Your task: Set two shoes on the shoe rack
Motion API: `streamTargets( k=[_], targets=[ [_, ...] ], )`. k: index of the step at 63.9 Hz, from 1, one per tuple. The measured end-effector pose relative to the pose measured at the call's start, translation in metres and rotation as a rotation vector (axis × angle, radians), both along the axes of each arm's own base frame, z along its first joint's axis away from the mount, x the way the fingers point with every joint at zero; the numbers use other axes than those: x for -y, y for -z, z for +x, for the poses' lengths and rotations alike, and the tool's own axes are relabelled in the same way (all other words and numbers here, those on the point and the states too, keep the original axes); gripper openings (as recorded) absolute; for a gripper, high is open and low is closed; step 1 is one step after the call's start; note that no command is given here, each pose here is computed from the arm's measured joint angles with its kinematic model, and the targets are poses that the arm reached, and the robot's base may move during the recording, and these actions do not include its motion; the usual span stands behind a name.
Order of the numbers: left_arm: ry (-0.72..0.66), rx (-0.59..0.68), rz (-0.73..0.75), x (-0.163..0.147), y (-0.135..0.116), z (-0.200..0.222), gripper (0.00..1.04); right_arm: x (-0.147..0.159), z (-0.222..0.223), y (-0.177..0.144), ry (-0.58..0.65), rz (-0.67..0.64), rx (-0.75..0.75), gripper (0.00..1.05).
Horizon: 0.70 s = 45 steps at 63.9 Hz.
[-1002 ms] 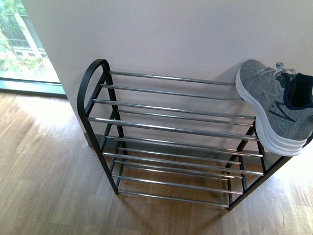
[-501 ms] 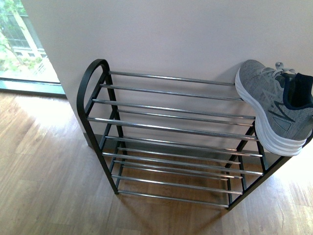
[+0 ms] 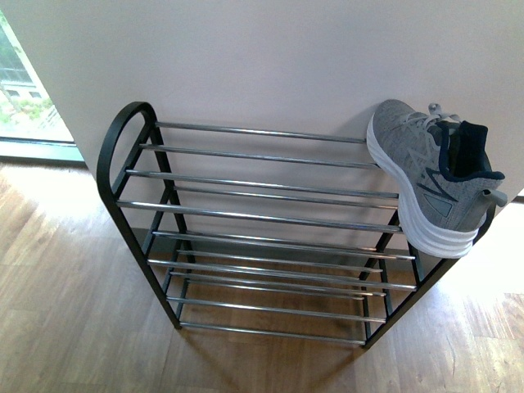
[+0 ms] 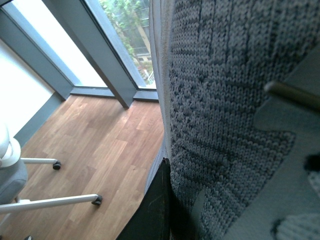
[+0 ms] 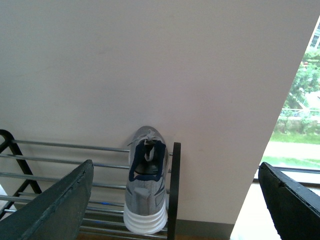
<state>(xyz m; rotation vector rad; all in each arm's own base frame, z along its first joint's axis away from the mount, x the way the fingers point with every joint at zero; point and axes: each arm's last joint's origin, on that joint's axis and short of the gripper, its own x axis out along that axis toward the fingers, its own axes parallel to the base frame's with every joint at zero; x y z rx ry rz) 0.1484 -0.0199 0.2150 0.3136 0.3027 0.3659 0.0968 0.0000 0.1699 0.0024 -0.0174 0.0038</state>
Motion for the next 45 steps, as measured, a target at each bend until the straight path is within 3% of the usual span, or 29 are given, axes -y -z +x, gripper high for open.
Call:
streamTargets(
  k=[27, 36, 45],
  targets=[
    [0.006, 0.041, -0.057, 0.004, 0.000, 0.005, 0.05, 0.000, 0.000, 0.000, 0.008, 0.001, -0.002, 0.96],
    [0.052, 0.023, -0.341, 0.020, -0.007, 0.039, 0.05, 0.000, 0.000, 0.000, 0.005, 0.000, -0.002, 0.96],
    [0.064, -0.163, -0.622, 0.043, 0.014, 0.076, 0.05, 0.000, 0.000, 0.000, 0.005, 0.000, -0.002, 0.96]
  ],
)
